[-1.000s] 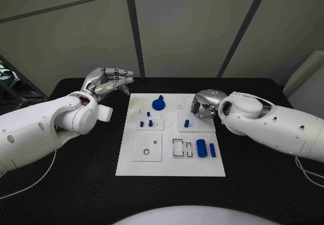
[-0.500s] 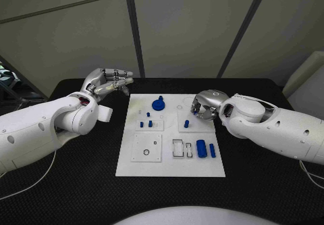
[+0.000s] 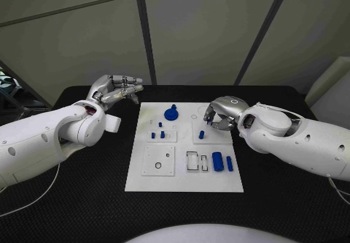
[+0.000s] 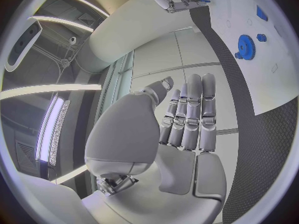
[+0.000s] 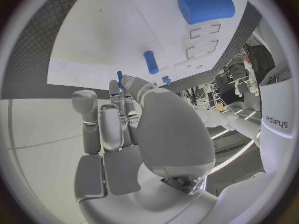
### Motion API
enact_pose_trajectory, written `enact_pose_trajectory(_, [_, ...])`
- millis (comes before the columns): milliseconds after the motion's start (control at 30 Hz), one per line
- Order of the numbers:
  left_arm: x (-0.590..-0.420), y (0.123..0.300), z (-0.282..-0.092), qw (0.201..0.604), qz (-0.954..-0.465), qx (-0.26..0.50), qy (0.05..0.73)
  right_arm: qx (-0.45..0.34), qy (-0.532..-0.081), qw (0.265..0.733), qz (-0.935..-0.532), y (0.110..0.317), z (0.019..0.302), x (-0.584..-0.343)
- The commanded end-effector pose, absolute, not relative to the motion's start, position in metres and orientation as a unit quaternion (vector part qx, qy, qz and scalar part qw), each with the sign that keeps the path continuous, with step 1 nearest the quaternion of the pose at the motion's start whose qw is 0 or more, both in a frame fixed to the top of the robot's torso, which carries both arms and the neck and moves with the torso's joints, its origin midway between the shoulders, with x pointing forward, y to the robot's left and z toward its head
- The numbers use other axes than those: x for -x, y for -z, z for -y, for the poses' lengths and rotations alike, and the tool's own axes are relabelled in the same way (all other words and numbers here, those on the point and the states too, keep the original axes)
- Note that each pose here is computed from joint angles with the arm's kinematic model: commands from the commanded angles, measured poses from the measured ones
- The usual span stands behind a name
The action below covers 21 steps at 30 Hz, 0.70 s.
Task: Assemble the parts on the task board
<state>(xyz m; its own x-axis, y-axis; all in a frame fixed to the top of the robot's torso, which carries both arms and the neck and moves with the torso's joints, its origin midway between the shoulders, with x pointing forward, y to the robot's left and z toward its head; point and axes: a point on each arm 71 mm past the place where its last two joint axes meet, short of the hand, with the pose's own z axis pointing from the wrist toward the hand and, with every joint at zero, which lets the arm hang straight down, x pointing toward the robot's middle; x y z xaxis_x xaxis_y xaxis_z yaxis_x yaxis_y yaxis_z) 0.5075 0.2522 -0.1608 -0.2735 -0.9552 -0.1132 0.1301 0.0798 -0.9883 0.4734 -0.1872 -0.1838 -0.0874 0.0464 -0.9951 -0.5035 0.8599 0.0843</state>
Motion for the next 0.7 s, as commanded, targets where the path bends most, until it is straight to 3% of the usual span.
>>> enact_pose_trajectory(33, [-0.508, 0.159, -0.252, 0.478, -0.555, 0.369, 0.571, 0.157, -0.239, 0.668, -0.687, 0.174, 0.176, -0.465])
enact_pose_trajectory(400, [-0.509, 0.16, -0.248, 0.477, -0.556, 0.369, 0.573, 0.159, -0.335, 0.657, -0.657, 0.156, 0.128, -0.436])
enact_pose_trajectory(700, [-0.512, 0.161, -0.24, 0.471, -0.557, 0.367, 0.577, 0.167, -0.371, 0.631, -0.661, 0.164, 0.096, -0.433])
